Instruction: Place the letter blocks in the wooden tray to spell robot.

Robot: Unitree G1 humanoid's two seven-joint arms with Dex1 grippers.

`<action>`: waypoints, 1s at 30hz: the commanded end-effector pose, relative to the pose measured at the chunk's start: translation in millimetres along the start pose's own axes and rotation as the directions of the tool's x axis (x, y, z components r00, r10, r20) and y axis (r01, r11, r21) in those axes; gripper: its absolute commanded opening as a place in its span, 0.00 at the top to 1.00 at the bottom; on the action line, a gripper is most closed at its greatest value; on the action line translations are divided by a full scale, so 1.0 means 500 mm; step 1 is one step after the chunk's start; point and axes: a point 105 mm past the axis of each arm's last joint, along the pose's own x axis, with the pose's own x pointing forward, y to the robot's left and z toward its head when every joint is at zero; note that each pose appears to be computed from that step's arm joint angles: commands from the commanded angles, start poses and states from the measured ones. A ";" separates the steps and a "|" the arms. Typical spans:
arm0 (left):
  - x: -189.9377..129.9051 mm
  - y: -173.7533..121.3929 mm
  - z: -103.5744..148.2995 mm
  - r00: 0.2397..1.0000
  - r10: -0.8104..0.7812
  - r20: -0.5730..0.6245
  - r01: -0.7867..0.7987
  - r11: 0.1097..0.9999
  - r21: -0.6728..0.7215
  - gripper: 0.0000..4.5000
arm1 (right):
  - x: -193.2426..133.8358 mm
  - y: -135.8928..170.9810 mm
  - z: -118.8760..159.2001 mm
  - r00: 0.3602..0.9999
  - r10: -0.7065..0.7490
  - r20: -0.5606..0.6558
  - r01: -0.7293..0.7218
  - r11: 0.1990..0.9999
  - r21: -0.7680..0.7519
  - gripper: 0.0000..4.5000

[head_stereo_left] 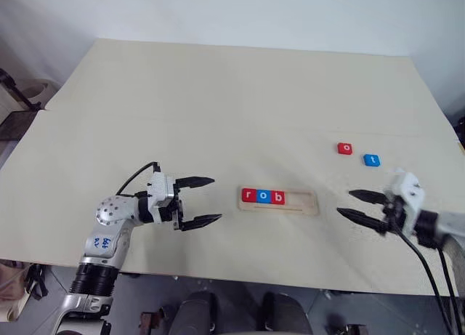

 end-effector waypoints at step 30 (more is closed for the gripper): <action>0.034 0.034 0.039 0.999 0.002 0.038 -0.005 0.996 0.093 0.00 | 0.105 -0.192 0.073 0.839 -0.543 -0.039 0.539 0.820 0.194 0.01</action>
